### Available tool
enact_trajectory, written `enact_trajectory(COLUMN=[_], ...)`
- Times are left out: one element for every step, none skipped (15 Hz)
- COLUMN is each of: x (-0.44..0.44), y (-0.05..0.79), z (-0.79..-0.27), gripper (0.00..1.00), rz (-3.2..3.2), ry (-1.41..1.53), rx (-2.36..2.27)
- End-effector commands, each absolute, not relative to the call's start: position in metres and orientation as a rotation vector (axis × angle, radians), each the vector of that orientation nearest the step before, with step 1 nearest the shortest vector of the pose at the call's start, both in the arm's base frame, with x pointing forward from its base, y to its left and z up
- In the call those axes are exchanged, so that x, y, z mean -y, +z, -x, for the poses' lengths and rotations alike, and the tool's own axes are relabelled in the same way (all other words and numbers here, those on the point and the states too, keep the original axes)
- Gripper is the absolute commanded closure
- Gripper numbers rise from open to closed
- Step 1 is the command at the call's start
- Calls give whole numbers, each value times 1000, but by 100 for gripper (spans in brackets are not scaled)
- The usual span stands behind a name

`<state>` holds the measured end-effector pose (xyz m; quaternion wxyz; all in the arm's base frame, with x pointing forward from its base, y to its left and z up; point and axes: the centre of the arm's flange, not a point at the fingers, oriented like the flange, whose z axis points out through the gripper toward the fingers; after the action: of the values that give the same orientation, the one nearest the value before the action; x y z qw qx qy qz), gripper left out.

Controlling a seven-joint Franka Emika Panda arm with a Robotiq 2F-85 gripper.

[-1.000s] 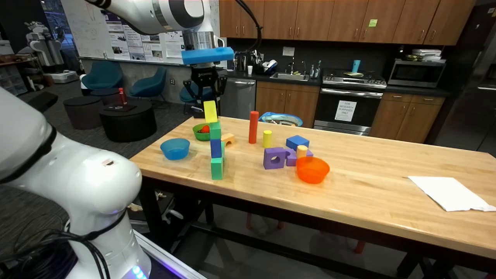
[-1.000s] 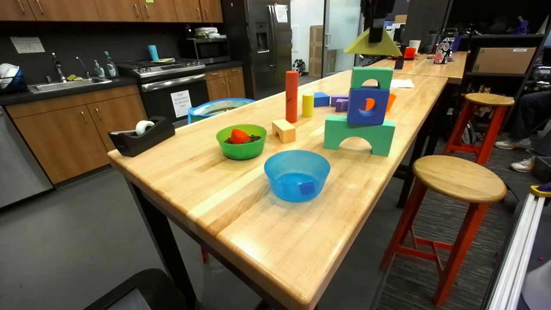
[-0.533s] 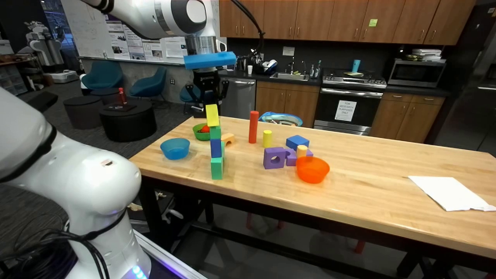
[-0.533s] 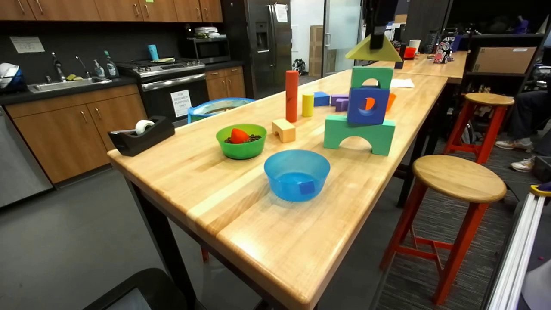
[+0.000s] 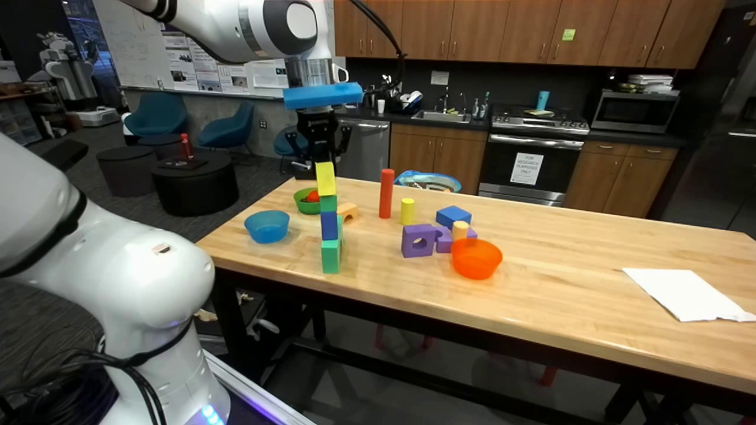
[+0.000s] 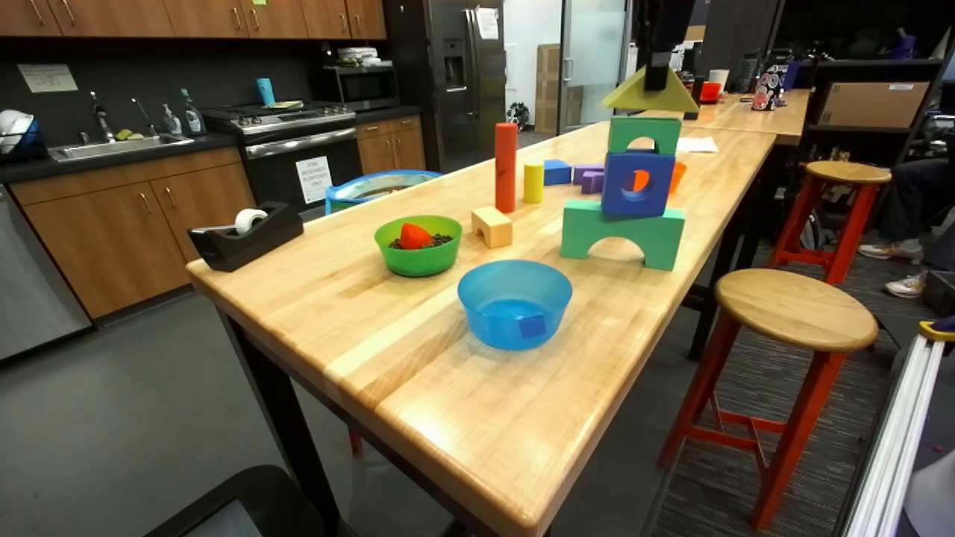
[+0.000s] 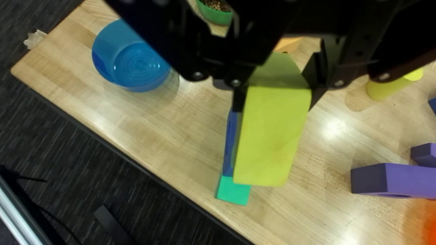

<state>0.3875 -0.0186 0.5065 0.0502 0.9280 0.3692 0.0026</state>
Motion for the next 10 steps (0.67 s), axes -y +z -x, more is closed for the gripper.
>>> enact_trajectory(x=[25, 26, 26, 26, 26, 26, 26, 26, 26, 26], y=[504, 504, 503, 503, 502, 501, 501, 500, 500, 500], z=[-386, -386, -386, -386, -386, -386, -385, -384, -384, -383], gripper=[84, 84, 84, 62, 34, 34, 30, 23, 18, 12], rz=[-2825, -2826, -2827, -2830, -2831, -2833, -2833, -2832, -2833, -2833], ry=[30, 30, 27, 23, 19, 19, 19, 19, 19, 19], rx=[-1137, -1137, -1137, -1132, -1128, -1128, -1123, -1121, -1121, -1119])
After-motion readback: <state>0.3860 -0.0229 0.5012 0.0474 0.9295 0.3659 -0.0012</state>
